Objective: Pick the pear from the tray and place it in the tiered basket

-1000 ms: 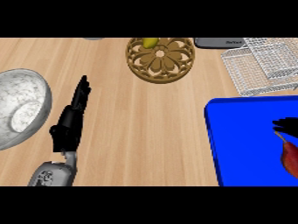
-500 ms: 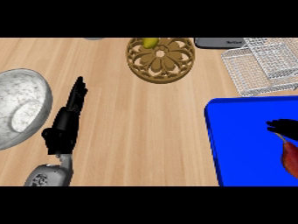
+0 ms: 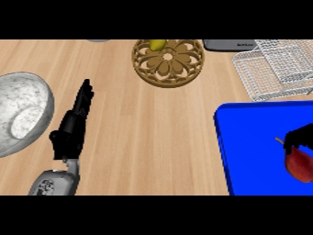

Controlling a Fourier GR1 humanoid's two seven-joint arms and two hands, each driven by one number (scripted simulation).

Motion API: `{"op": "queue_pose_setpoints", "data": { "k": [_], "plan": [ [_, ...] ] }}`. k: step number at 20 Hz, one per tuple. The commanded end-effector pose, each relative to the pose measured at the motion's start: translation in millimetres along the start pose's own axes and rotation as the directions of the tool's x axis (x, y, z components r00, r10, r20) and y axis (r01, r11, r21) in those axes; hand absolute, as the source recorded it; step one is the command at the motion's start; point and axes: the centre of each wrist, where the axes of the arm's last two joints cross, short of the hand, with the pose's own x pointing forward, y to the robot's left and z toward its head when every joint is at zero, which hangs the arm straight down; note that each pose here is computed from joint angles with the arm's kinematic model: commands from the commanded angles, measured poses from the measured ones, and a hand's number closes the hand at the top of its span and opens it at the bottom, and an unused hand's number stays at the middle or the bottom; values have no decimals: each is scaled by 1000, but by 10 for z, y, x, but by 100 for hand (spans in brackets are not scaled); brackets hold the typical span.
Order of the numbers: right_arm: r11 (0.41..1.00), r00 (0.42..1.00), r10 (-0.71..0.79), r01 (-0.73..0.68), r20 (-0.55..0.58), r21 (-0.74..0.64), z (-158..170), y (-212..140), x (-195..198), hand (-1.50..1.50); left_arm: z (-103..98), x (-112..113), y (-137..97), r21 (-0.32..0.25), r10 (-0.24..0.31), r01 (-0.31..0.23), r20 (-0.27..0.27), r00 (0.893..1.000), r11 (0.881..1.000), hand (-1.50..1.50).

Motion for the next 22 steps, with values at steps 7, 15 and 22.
{"op": "queue_pose_setpoints", "data": {
  "k": [7,15,22],
  "plan": [
    [986,827,166,-141,-538,87,-834,24,659,150,-42,8,27,-1,-1,1,-12,1000,1000,0],
    [975,727,108,-212,-679,-72,-927,-582,1127,150,2,35,29,-13,-6,6,0,1000,1000,0],
    [905,711,5,-302,-703,-299,-331,-1367,1454,150,-50,31,-10,19,2,-2,-13,1000,1000,0]
  ]
}}
